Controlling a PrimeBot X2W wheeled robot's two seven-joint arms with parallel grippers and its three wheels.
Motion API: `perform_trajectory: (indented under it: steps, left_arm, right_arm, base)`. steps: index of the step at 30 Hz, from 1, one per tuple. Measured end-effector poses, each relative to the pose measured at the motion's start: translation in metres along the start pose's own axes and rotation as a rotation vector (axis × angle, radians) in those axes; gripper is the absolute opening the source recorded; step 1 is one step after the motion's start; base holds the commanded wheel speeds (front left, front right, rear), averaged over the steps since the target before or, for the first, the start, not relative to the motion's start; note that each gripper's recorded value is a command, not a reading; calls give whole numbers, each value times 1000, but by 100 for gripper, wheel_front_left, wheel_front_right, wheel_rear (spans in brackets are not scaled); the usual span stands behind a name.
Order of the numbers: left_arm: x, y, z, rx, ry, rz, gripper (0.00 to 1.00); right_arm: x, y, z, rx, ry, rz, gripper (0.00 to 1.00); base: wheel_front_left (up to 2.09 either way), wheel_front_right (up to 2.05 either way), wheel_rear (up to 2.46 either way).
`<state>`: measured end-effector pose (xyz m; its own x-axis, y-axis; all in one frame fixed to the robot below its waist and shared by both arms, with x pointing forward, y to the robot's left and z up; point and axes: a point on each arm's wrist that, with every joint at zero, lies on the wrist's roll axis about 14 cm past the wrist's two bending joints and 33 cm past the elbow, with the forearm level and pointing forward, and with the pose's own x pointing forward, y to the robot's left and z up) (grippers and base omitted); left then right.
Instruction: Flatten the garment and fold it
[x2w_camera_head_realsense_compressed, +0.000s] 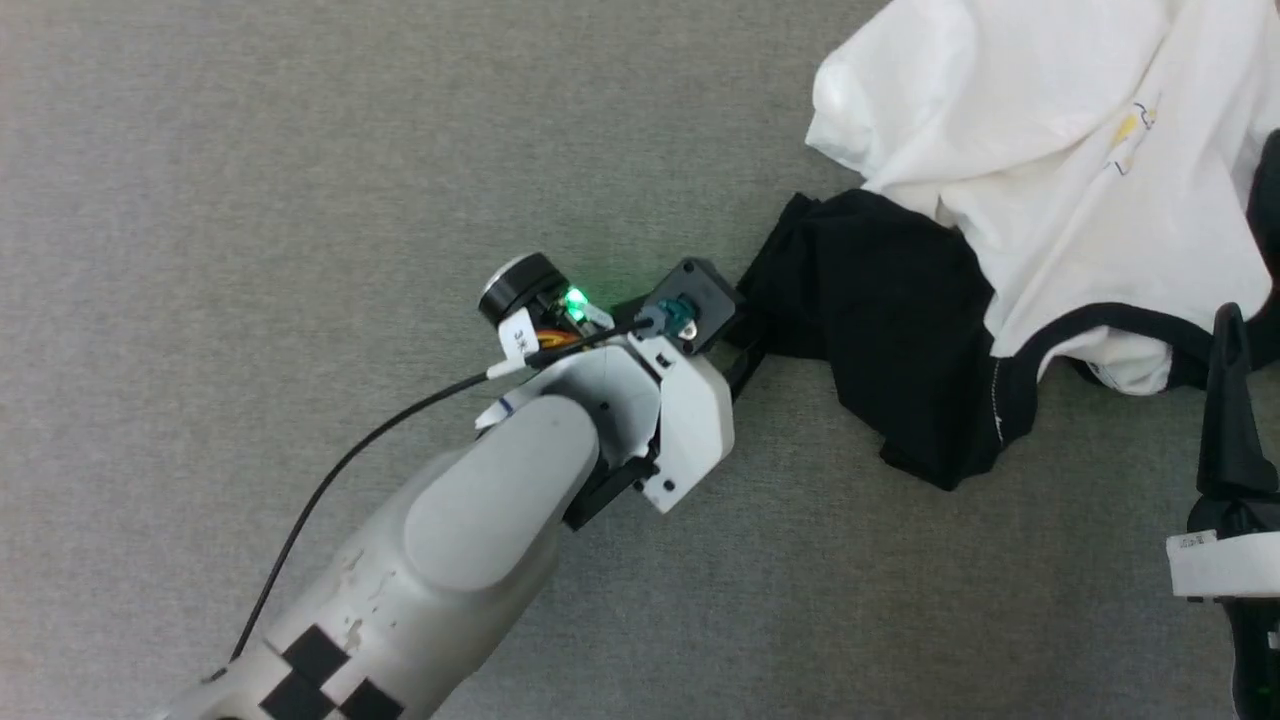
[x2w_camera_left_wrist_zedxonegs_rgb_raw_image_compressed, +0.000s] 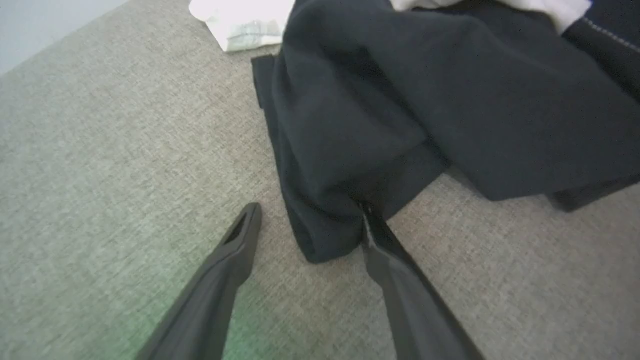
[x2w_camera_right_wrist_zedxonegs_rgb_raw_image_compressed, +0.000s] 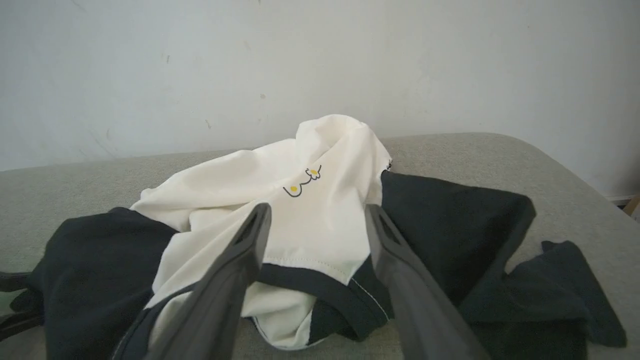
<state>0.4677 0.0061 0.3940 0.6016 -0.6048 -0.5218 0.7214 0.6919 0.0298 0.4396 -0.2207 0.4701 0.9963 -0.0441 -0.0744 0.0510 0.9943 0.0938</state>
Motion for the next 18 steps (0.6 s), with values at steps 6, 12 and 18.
perform_trajectory:
  steps: [6, 12, 18]
  left_arm:
    - [17, -15, 5, -17, -32, -61, 0]
    - [7, -11, 19, -41, -105, -47, 0]
    - [-42, 25, 49, -100, -271, 114, 0]
  right_arm:
    - [-4, -10, -9, 1, 28, -29, 100]
    - [-6, -11, -6, 8, 23, -32, 100]
    - [-9, 1, 5, 33, -2, 1, 100]
  base:
    - [0, 0, 0]
    - [0, 0, 0]
    - [0, 0, 0]
